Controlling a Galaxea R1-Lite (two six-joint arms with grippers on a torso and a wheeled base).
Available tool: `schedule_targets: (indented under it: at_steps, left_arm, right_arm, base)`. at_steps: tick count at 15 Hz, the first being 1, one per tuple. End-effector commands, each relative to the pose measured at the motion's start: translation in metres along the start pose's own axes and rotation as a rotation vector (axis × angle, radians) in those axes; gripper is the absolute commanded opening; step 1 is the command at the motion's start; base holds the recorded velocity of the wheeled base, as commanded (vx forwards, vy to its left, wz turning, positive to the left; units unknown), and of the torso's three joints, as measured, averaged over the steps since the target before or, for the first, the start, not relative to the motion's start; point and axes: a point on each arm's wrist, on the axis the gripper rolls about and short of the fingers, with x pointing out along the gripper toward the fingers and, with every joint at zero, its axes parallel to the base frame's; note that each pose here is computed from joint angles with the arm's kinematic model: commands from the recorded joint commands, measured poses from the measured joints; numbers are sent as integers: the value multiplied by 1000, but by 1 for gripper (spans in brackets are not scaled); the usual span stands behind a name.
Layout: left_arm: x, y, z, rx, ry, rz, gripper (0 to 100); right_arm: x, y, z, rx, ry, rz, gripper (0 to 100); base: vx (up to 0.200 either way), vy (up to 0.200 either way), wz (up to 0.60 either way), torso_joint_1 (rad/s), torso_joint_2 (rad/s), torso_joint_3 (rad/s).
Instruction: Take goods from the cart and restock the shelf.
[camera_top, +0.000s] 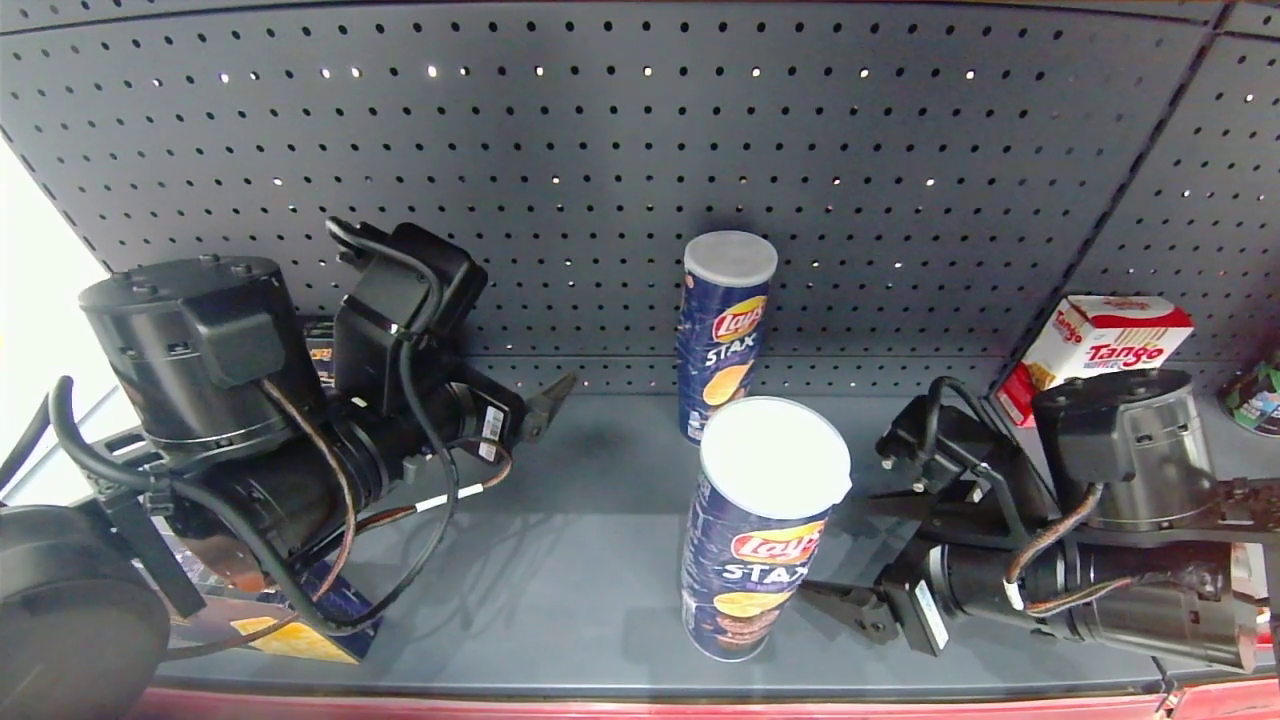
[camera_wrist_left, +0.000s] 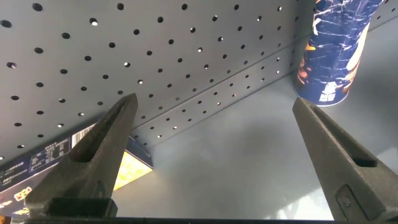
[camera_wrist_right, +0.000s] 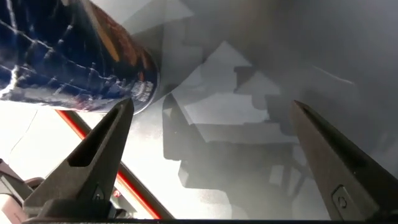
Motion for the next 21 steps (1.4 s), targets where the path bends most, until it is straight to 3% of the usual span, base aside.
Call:
schedule_targets:
  at_steps: [1, 3, 5, 8, 10, 14, 17, 19, 21]
  left_arm:
    - [-12, 4, 4, -3, -13, 6, 100]
    - [-38, 14, 14, -12, -57, 24, 100]
    - [-71, 26, 23, -15, -81, 45, 100]
    - [-106, 34, 26, -19, -115, 57, 100]
    - [-146, 37, 22, -25, -147, 41, 100]
    - [-199, 44, 9, -29, -162, 43, 100]
    - [-238, 50, -1, -32, -180, 56, 100]
    - [-264, 51, -17, -35, -206, 63, 100]
    - [-294, 46, -52, -19, -197, 70, 100]
  right_arm:
    - [-31, -14, 10, 27, -101, -75, 100]
    - [-76, -32, 17, 60, -228, -189, 100]
    - [-121, -37, 14, 73, -349, -284, 100]
    - [-170, -31, 0, 78, -467, -381, 100]
    - [-205, -15, -26, 70, -568, -422, 100]
    - [-223, 5, -75, 66, -632, -434, 100]
    - [-227, 17, -107, 90, -632, -446, 100]
    - [-234, 24, -126, 98, -628, -442, 100]
    - [-235, 33, -153, 104, -622, -434, 100]
  base:
    - [0, 0, 0, 0, 0, 0]
    - [0, 0, 0, 0, 0, 0]
    - [0, 0, 0, 0, 0, 0]
    - [0, 0, 0, 0, 0, 0]
    - [0, 0, 0, 0, 0, 0]
    - [0, 0, 0, 0, 0, 0]
    - [0, 0, 0, 0, 0, 0]
    - [0, 0, 0, 0, 0, 0]
    - [0, 0, 0, 0, 0, 0]
